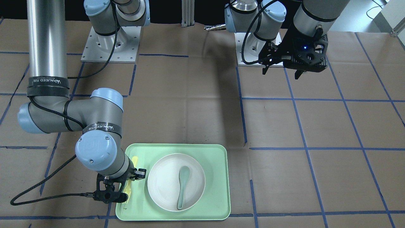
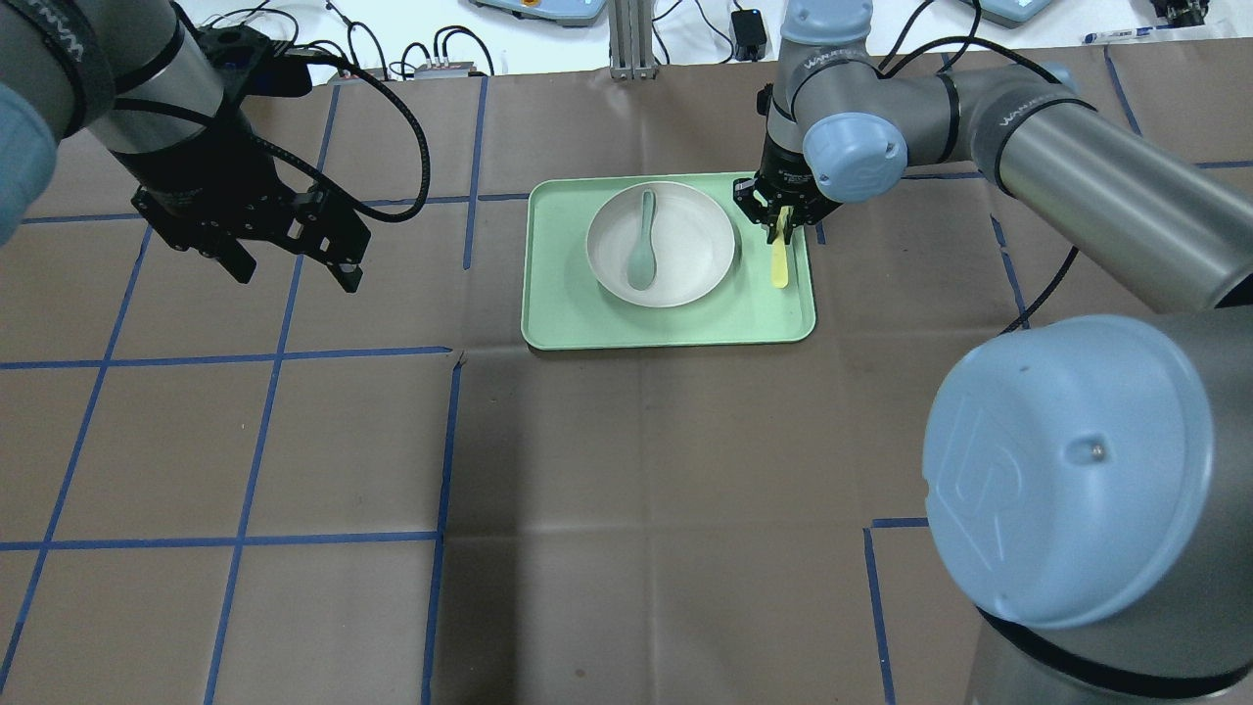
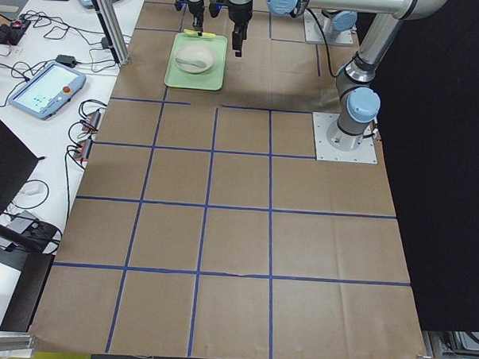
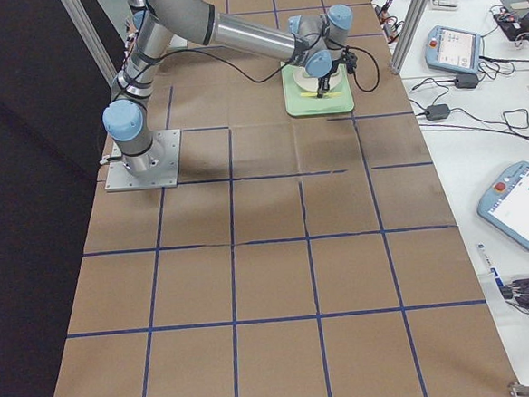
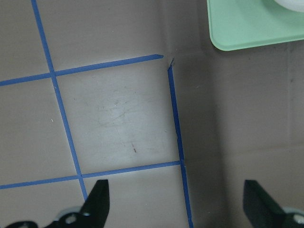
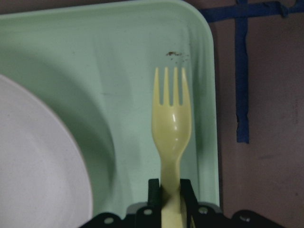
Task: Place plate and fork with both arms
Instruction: 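Lift the fork with the right gripper and set it beside the plate, then open the right gripper and raise it away from the tray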
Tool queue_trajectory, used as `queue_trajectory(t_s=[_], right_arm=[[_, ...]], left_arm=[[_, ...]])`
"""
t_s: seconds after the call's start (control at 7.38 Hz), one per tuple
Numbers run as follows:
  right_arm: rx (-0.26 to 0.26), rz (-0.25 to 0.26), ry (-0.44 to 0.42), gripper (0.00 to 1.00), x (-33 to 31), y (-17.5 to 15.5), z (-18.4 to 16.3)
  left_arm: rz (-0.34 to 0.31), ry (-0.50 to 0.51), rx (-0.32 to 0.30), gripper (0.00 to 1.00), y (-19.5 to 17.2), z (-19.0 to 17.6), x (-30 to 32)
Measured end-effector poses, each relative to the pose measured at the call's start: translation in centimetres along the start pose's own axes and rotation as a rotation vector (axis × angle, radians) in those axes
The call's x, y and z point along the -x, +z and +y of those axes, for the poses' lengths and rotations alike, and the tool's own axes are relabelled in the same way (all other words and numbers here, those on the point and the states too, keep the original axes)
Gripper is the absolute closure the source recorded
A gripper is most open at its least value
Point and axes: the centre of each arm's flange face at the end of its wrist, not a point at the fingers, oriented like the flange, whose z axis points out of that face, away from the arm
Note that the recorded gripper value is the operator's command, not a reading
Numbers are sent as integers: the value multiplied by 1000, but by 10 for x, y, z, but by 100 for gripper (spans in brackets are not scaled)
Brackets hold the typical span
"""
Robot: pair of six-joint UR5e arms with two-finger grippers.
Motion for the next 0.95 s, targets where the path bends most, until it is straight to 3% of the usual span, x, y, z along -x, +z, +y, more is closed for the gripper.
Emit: queue_trajectory(t_s=[0.27,0.41,0.54,0.68,0.95], right_arm=[[6,1,2,91,1,20,-2],[6,2,0,82,2,22,-3],[-1,2,-3,27,5,18,-2],[-7,2,-6,0,7,15,-2],[-10,2,-7,0,7,8,-1]], left_arm=[[0,0,0,0,0,0,0],[0,0,0,0,0,0,0],[0,-1,0,0,0,0,0],[0,-2,0,0,0,0,0],[0,-3,2,0,1,0,0]])
